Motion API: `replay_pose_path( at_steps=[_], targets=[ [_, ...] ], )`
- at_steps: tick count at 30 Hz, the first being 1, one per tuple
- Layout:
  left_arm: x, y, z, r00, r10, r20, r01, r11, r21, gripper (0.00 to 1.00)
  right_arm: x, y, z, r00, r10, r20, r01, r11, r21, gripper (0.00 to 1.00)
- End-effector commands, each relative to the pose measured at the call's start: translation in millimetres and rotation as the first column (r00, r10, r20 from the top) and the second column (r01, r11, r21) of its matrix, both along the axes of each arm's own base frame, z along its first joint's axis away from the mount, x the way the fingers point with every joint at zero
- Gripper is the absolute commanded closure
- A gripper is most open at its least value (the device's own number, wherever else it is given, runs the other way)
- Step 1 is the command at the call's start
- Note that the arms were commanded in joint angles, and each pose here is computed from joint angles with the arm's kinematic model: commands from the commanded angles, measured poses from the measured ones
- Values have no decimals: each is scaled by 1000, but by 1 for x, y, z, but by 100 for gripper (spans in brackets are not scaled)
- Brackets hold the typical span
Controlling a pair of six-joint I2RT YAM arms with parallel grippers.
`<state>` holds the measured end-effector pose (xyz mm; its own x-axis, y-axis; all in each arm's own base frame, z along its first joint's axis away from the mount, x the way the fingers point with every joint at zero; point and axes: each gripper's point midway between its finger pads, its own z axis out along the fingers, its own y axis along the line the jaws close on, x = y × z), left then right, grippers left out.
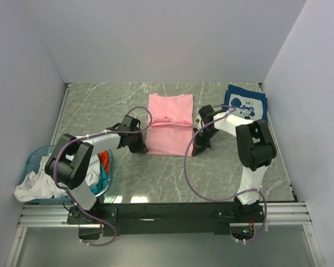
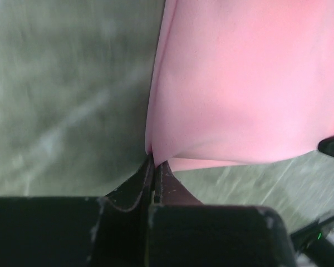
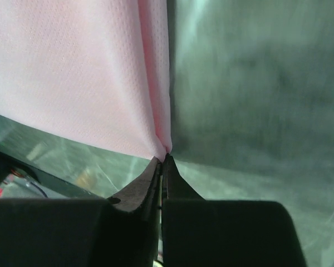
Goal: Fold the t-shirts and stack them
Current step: Fold the tshirt
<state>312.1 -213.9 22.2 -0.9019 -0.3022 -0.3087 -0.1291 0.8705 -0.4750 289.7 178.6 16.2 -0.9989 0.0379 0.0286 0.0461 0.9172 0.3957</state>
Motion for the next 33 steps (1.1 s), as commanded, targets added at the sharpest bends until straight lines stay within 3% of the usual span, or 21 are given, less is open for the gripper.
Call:
replay_pose_path(
  at_steps=[1,15,22,33],
  targets=[
    [-47,10,2,992,-82,-101,86,995,43,100,-42,-14,18,999,6,-53,-9,999,-48,100],
    [-118,9,92,991,-126,-43,122,990,-69,100,-117,-27,92,1000,-14,11,15,999,-50,100],
    [-158,15,91,978,-159,-132,149,985,-82,100,-148,-27,100,1000,-1,-6,1,998,-69,100],
    [-195,23,146,980,-133,-150,108,981,-164,100,-189,-18,148,999,-45,17,45,998,-42,100]
  ],
)
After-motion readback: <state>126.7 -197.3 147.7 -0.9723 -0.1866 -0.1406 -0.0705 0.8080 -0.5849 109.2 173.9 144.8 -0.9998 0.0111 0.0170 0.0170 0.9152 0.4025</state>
